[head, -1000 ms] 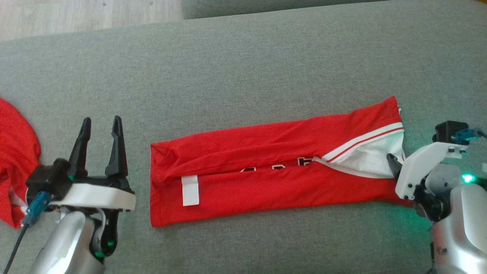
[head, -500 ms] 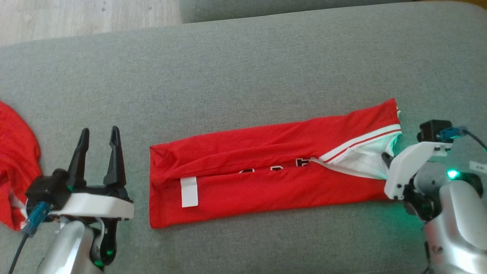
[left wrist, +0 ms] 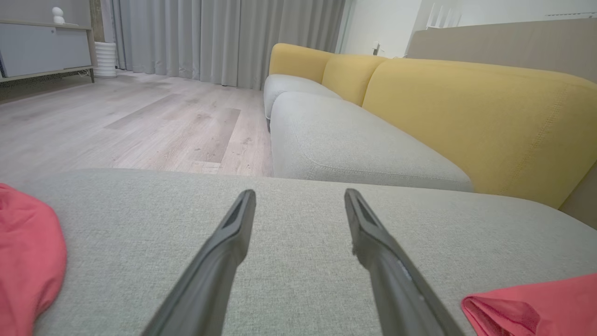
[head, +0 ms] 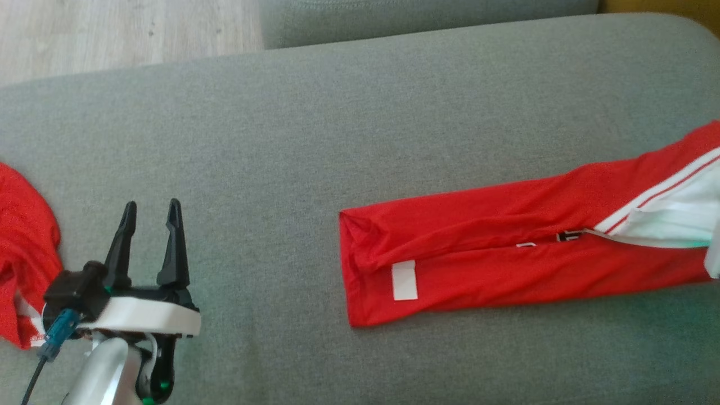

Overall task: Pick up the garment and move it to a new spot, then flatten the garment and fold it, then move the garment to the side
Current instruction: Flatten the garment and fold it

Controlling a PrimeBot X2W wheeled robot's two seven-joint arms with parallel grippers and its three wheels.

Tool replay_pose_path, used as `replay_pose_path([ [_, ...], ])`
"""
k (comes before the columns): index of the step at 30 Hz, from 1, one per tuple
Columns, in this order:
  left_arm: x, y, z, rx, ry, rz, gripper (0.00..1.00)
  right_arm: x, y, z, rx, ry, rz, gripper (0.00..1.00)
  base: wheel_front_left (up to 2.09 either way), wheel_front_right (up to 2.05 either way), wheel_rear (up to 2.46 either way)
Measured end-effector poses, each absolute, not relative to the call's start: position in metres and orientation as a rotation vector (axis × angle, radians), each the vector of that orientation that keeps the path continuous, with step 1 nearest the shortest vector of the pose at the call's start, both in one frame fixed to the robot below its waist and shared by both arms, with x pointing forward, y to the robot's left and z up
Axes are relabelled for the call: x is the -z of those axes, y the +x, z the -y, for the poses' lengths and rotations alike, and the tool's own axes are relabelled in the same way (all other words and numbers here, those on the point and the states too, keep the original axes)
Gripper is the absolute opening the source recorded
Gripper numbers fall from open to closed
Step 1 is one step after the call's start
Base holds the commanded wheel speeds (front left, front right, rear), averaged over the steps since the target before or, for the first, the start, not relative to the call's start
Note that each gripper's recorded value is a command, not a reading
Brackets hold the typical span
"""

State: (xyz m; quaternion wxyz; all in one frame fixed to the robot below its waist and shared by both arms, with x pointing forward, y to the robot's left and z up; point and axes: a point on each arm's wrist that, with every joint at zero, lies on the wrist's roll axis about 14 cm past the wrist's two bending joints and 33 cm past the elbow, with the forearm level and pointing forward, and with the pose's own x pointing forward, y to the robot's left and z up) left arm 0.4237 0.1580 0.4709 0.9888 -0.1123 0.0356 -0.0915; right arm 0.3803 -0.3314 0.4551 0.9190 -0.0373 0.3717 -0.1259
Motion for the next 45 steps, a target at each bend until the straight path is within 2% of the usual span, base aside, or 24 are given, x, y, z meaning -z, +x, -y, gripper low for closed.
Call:
replay_pose_path([
  [4,-0.475,0.421,-0.158,0.185,-0.218,-0.062,1.00,-0.463,0.373,0.330,0.265,-0.077,-0.741,0.00,0.00,0.00,0.00],
  [7,-0.480,0.417,-0.158,0.190,-0.217,-0.050,1.00,-0.461,0.370,0.303,0.198,-0.062,-0.742,0.00,0.00,0.00,0.00],
  [14,-0.477,0.407,-0.164,0.175,-0.214,-0.060,1.00,-0.464,0.366,0.202,-0.083,-0.054,-0.710,0.00,0.00,0.00,0.00],
  [21,-0.472,0.405,-0.166,0.167,-0.215,-0.074,1.00,-0.455,0.361,0.079,-0.449,-0.097,-0.717,0.00,0.00,0.00,0.00],
  [28,-0.468,0.407,-0.170,0.156,-0.216,-0.082,1.00,-0.439,0.368,0.032,-0.586,-0.106,-0.747,0.00,0.00,0.00,0.00],
  [35,-0.464,0.406,-0.179,0.129,-0.214,-0.093,1.00,-0.421,0.368,0.009,-0.658,-0.111,-0.789,0.00,0.00,0.00,0.00],
  [36,-0.464,0.405,-0.179,0.127,-0.214,-0.095,1.00,-0.419,0.367,0.008,-0.661,-0.109,-0.800,0.43,0.00,0.00,0.00],
  [37,-0.463,0.405,-0.180,0.125,-0.213,-0.095,1.00,-0.417,0.366,0.008,-0.662,-0.105,-0.806,1.00,0.00,0.00,0.00],
  [41,-0.465,0.405,-0.180,0.126,-0.213,-0.093,1.00,-0.432,0.368,0.001,-0.684,-0.017,-0.762,1.00,0.00,0.00,0.00],
  [45,-0.468,0.405,-0.178,0.132,-0.212,-0.084,1.00,-0.478,0.375,-0.012,-0.734,0.123,-0.629,1.00,0.00,0.00,0.00],
])
